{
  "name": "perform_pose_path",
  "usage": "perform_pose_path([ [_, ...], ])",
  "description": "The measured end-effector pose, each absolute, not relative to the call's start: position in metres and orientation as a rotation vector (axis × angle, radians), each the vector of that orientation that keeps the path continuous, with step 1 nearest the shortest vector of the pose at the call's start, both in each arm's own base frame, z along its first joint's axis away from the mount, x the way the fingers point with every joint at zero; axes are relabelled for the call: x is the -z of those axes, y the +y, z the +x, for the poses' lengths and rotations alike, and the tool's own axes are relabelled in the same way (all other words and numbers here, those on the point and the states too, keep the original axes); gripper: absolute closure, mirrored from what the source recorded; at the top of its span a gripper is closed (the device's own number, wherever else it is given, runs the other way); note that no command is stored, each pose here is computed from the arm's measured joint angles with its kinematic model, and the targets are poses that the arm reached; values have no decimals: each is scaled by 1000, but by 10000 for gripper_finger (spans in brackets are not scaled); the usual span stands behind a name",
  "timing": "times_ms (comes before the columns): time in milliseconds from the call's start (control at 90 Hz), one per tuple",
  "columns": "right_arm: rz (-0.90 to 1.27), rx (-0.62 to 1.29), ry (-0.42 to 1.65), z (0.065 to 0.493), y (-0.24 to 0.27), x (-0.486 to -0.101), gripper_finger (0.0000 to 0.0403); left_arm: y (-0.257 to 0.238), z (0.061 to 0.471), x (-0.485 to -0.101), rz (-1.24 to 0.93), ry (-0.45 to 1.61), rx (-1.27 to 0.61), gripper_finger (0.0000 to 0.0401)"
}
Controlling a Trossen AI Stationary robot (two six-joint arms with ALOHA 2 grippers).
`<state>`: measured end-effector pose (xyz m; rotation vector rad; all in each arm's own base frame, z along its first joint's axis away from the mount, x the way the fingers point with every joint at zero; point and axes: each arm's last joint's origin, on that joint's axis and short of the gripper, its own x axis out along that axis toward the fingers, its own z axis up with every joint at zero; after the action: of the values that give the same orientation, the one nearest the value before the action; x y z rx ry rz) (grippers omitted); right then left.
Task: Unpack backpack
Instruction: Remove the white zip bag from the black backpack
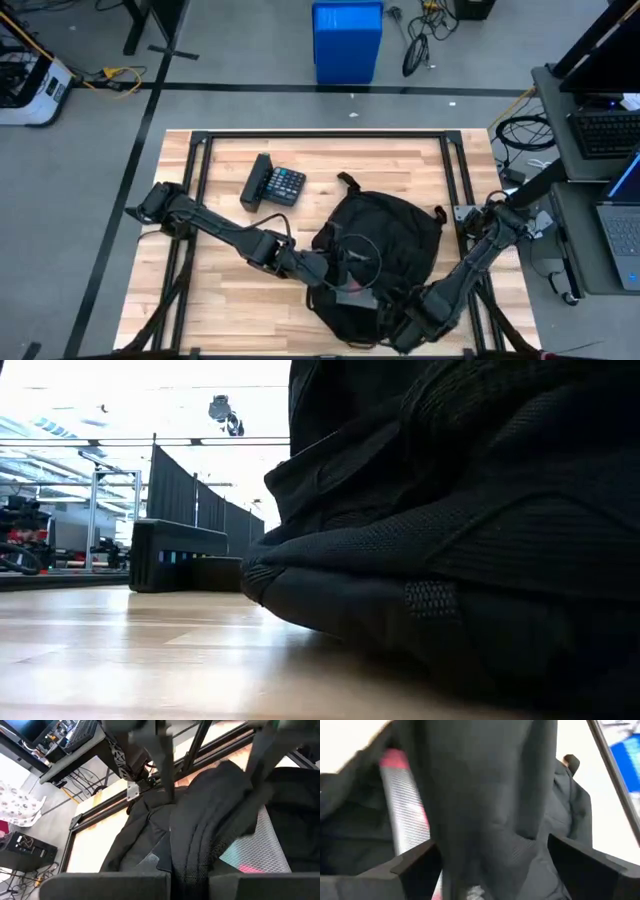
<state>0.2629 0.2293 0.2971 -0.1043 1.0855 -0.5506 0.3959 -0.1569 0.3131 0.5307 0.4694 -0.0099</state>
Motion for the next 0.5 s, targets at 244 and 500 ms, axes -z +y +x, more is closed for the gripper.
perform_pose_path([
  [244,-95,640,1169,269,212,-275,191,-160,394,-311,545,482,17,400],
  [500,-65,617,1154,269,204,-291,387,-170,384,-313,654,507,30,377],
])
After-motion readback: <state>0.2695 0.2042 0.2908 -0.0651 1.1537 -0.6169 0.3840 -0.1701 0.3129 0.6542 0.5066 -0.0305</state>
